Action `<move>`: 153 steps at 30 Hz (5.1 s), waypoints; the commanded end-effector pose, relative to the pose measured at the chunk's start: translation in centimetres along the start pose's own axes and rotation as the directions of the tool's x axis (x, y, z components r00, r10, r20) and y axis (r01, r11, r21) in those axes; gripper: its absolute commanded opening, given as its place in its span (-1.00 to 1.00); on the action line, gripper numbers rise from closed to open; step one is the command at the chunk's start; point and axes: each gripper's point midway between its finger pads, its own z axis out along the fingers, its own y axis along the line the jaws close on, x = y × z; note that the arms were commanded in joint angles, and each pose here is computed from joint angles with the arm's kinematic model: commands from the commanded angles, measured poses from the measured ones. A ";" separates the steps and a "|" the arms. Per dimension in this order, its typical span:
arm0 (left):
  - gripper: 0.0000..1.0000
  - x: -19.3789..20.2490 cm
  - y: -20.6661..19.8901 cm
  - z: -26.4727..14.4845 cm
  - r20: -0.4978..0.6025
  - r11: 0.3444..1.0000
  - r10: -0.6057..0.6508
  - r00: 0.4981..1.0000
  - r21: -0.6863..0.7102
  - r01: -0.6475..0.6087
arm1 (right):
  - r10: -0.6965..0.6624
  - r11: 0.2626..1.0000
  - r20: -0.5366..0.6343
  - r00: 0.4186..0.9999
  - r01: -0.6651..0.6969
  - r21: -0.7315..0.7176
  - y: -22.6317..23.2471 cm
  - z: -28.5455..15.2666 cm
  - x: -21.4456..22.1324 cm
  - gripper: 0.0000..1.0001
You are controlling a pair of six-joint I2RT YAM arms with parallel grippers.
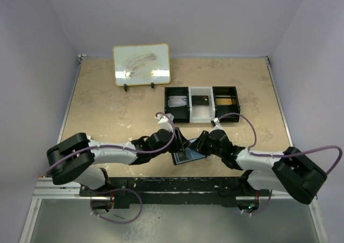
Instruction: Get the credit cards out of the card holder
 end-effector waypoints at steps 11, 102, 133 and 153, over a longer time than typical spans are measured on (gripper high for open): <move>-0.12 0.5 -4.4 3.7 -0.037 0.994 0.001 0.999 0.113 0.003 | 0.003 0.941 0.178 0.984 -0.063 0.334 -4.4 -5.1 -3.8 -0.32; -0.34 3.1 4.1 -0.2 -0.142 0.887 0.324 0.935 -0.297 -0.353 | -0.022 0.978 -0.098 0.995 0.001 -0.208 1.0 -2.3 2.3 -1.00; -0.68 3.9 8.3 -1.2 -0.189 0.798 0.348 0.918 -0.454 -0.396 | -0.062 0.991 -0.028 0.998 0.059 -0.116 -0.5 -3.0 0.6 -1.00; -0.86 4.7 7.5 -0.6 -0.201 0.831 0.336 0.920 -0.396 -0.390 | -0.161 0.963 -0.192 0.968 0.112 -0.246 0.5 -1.5 3.5 -0.41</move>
